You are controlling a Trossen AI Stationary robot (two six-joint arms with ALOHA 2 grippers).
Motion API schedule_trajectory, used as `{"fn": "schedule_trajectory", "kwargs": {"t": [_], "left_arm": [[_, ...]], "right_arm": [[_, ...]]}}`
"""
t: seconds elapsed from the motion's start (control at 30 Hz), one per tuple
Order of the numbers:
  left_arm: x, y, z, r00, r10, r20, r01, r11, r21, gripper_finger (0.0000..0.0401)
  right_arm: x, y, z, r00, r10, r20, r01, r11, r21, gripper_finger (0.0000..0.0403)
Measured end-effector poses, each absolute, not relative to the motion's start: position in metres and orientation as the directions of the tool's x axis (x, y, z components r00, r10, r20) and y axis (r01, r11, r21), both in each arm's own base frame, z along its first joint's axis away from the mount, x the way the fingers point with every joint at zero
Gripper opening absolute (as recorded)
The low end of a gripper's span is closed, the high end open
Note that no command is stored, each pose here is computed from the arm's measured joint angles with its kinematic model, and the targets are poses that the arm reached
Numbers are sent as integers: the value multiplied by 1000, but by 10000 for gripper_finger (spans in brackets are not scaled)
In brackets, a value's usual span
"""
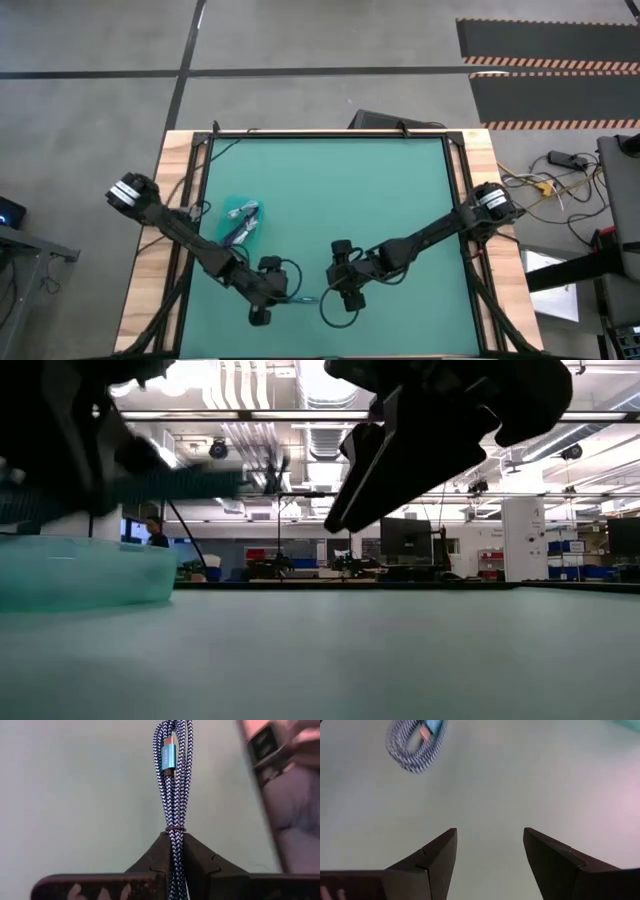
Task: Pick and place USB-C Cables
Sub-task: Put the blue charger cable into the green bin
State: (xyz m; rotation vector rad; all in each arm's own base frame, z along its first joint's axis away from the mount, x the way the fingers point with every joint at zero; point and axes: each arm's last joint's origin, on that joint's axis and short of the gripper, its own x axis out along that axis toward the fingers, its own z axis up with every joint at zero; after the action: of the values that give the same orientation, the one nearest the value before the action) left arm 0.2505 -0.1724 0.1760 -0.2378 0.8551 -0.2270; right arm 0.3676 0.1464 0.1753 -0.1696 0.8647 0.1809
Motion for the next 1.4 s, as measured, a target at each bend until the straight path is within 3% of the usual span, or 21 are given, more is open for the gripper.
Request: {"fn": "schedule_trajectory", "kwargs": {"t": [0.23, 0.63, 0.8, 1.03, 1.23, 1.4], "left_arm": [[235, -158, 212, 719, -226, -657, 54, 961, -272, 17], [188, -114, 243, 691, 83, -718, -332, 919, -214, 20], [173, -96, 243, 595, 189, -781, -515, 836, -190, 21], [158, -75, 235, 385, 301, -873, -723, 686, -83, 22], [155, -64, 231, 251, 335, -908, -807, 591, -5, 22], [161, -59, 229, 209, 354, -912, -830, 558, 27, 22]], "right_arm": [[367, 138, 189, 667, 80, -741, -263, 955, -134, 221], [363, 114, 204, 724, 46, -688, -273, 935, -225, 221], [354, 98, 212, 760, 31, -649, -254, 934, -253, 221], [335, 73, 236, 873, 17, -487, -191, 931, -311, 221], [317, 54, 265, 949, -4, -316, -122, 919, -376, 221], [302, 44, 280, 978, 2, -206, -87, 912, -401, 221]]}}
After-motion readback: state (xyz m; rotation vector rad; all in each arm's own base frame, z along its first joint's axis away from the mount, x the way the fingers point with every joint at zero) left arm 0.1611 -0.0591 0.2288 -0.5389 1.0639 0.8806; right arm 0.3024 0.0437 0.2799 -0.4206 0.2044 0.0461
